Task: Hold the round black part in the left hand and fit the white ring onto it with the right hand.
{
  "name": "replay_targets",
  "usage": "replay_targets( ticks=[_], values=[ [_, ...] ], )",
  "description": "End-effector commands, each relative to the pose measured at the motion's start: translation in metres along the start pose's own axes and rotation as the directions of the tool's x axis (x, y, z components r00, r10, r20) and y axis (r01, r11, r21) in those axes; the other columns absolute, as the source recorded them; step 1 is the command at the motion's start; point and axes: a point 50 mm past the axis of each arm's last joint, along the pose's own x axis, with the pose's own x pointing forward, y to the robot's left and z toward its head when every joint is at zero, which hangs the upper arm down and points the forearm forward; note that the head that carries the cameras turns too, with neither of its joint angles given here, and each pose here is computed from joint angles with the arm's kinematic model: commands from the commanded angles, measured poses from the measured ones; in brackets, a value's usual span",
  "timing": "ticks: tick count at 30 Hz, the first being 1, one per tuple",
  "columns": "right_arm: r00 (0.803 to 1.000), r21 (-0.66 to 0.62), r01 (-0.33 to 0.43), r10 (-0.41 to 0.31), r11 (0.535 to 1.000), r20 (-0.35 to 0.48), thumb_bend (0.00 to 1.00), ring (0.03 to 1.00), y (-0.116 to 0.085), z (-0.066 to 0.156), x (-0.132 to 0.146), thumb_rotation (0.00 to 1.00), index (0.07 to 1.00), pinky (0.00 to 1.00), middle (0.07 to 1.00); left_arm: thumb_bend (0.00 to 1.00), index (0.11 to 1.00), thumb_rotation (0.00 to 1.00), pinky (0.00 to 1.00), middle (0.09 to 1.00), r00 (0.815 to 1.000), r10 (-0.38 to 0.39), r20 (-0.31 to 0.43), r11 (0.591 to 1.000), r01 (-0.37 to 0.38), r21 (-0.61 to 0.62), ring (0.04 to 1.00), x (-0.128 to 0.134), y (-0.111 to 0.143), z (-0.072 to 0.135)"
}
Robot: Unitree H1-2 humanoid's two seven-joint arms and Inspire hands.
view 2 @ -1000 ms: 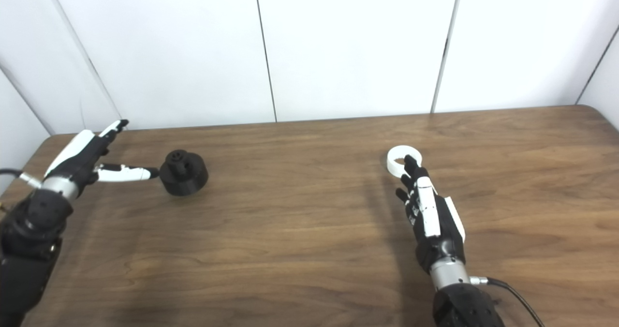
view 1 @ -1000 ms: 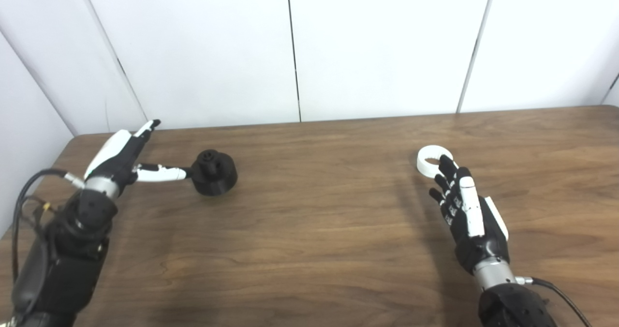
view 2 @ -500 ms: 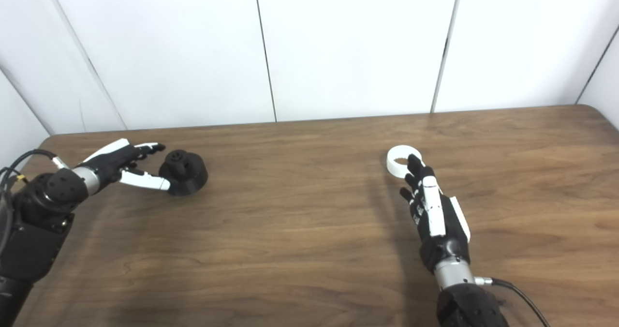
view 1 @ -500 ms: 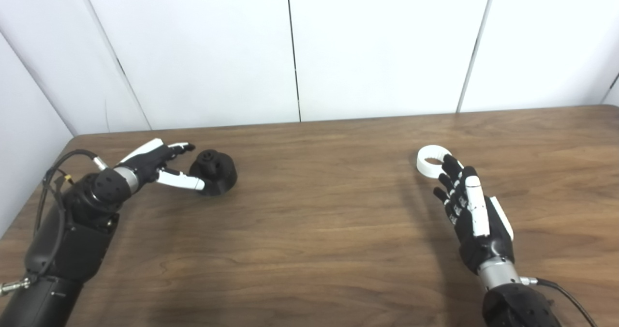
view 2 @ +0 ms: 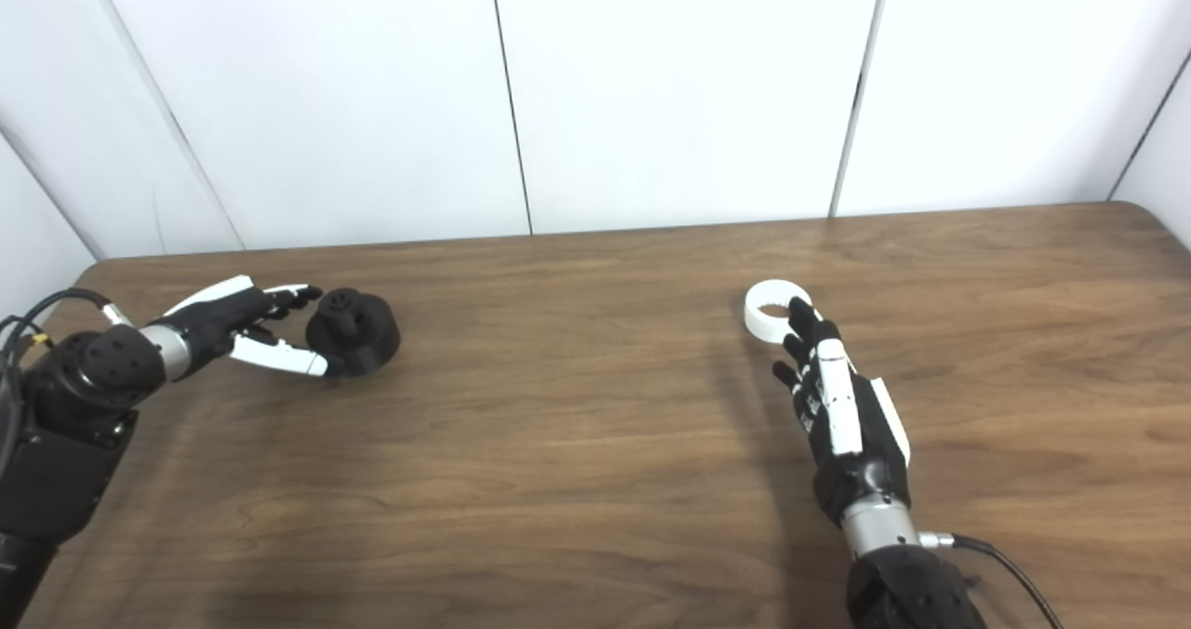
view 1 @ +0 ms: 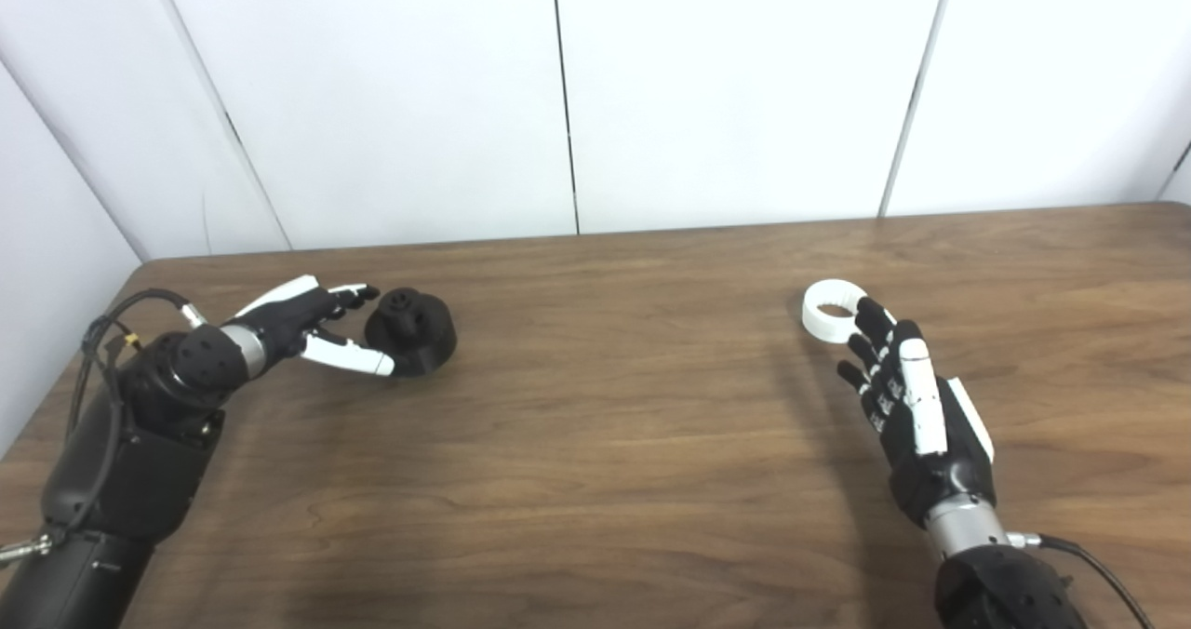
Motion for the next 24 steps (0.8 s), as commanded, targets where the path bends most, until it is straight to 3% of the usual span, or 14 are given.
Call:
replay_targets(
  ticks=[1, 17, 24],
  values=[
    [0.996, 0.007, -0.03, 0.03, 1.0, 0.084, 0.41, 0.977, 0.006, 0.021, 0.006, 1.0, 0.941, 0.93, 0.974, 1.0, 0.986, 0.36, 0.95, 1.0, 0.994, 0.104, 0.022, 0.993, -0.105, 0.049, 1.0, -0.01, 0.029, 0.011],
    [0.994, -0.019, -0.042, 0.044, 0.999, 0.1, 0.43, 0.967, 0.006, 0.027, 0.004, 1.0, 0.933, 0.91, 0.965, 1.0, 1.0, 0.36, 0.95, 1.0, 0.988, 0.142, 0.055, 0.987, -0.145, 0.072, 1.0, -0.003, 0.012, 0.01],
    [0.994, -0.027, -0.043, 0.045, 0.999, 0.103, 0.4, 0.965, 0.005, 0.03, 0.003, 1.0, 0.943, 0.9, 0.97, 1.0, 0.985, 0.35, 0.89, 0.991, 0.988, 0.133, 0.079, 0.988, -0.139, 0.067, 0.997, 0.004, 0.006, 0.011]
  ],
)
